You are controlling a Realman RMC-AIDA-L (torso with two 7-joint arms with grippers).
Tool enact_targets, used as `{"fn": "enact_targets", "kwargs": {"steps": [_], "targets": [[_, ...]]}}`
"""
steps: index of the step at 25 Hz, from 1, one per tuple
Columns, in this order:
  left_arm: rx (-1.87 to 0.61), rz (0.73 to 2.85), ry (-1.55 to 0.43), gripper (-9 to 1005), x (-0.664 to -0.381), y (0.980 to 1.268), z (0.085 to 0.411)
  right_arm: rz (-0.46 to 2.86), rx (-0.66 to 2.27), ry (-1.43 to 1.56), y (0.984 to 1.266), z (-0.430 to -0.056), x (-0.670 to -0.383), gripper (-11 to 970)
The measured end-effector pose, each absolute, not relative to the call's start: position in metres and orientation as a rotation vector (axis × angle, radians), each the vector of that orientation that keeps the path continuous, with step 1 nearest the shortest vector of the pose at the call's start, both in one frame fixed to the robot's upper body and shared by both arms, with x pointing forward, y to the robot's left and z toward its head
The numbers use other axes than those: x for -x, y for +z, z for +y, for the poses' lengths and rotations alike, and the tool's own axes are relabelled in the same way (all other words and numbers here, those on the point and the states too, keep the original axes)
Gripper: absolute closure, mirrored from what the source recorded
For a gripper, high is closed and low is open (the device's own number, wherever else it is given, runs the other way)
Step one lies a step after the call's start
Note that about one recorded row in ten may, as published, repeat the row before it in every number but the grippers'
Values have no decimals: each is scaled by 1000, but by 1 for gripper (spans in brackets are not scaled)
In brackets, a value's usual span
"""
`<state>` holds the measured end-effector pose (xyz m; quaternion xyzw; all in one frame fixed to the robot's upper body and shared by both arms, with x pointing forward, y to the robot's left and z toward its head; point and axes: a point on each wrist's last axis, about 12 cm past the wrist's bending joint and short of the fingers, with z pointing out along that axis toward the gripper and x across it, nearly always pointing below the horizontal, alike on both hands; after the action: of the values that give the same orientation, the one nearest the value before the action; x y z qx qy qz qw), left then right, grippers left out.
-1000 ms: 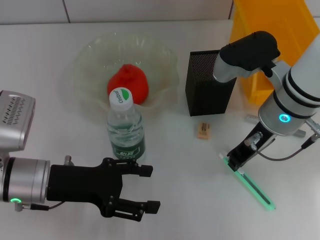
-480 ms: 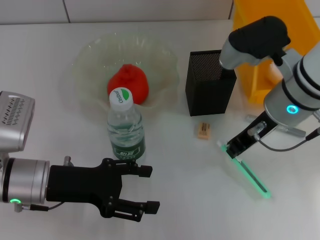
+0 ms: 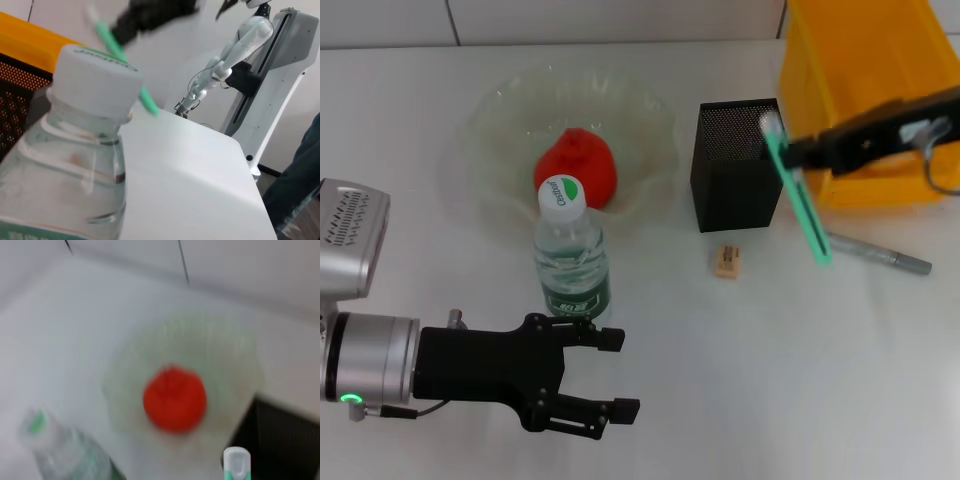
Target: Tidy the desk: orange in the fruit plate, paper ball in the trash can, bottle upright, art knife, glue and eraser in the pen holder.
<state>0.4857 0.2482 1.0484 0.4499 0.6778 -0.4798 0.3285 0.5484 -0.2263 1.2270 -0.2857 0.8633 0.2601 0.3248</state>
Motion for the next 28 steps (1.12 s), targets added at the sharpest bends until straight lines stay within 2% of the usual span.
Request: {"fn": "enact_targets", "kwargs": {"steps": [1, 3, 7, 8, 9, 13, 20, 25, 28], "targets": [[-1178, 1774, -1256, 126, -486, 1048, 248, 2264, 749, 682, 1227, -226, -548, 870], [-1165, 1770, -1261, 126, -486, 1050, 248, 2054, 694, 800, 1235, -251, -549, 870], [-1157, 1768, -1262, 126, -486, 1050, 249, 1860, 640, 896, 1231, -270, -554, 870], [-1156, 1768, -1263, 126, -486, 1050, 248, 1750, 615, 927, 1221, -278, -560, 870], [-1153, 1769, -1264, 126, -486, 1050, 248, 1750, 615, 927, 1221, -278, -560, 870], [-1144, 1777, -1269, 126, -486, 1050, 248, 1625, 556, 905, 1188, -287, -580, 870], [-1123, 1785, -1278, 126, -484, 1048, 248, 1595, 544, 914, 1157, -279, -593, 868], [-1119, 1785, -1282, 126, -485, 1047, 247, 1615, 538, 932, 1151, -277, -595, 867], [-1113, 1783, -1282, 126, -485, 1048, 247, 1617, 533, 928, 1151, -279, -594, 823]]}}
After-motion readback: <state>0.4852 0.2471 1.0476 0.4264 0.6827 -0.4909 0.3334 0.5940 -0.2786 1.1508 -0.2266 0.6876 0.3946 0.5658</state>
